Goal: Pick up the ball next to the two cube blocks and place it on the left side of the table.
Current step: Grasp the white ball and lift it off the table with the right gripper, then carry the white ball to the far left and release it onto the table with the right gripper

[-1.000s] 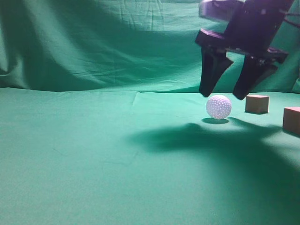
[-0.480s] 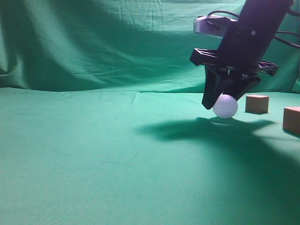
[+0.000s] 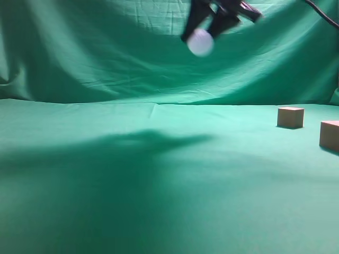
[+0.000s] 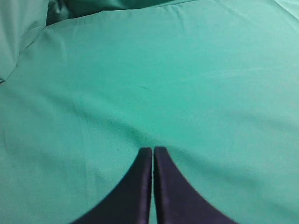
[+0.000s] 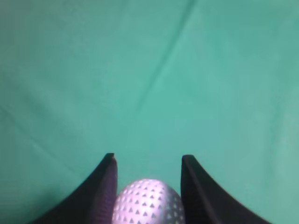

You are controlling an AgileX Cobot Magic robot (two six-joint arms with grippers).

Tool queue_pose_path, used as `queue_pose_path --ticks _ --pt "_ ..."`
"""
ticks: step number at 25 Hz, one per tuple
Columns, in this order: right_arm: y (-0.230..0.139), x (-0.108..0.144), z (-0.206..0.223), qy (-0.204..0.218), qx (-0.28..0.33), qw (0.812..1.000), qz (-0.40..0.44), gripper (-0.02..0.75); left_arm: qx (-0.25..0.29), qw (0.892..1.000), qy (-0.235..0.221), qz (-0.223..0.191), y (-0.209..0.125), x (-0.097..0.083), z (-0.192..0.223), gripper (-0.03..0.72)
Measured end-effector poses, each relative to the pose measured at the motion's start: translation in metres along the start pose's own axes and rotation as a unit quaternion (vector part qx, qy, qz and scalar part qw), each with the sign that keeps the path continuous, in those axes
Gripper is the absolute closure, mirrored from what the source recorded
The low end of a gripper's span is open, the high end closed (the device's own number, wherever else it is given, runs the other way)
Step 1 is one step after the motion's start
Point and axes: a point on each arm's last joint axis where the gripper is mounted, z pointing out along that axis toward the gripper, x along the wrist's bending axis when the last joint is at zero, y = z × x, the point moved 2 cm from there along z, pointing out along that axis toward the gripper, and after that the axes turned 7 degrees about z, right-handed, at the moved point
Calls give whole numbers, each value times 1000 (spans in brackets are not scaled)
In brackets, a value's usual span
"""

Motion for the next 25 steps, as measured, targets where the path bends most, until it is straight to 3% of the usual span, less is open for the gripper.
queue_pose_path --ticks 6,13,20,25 --pt "27 94 50 67 -65 993 -78 445 0 1000 0 0 0 0 0 688" --pt "-2 176 155 119 -97 982 -113 445 0 1000 0 0 0 0 0 688" --pt "-37 211 216 129 -136 974 -127 445 0 1000 0 0 0 0 0 688" --pt "-56 204 241 118 -133 976 -124 445 0 1000 0 0 0 0 0 688"
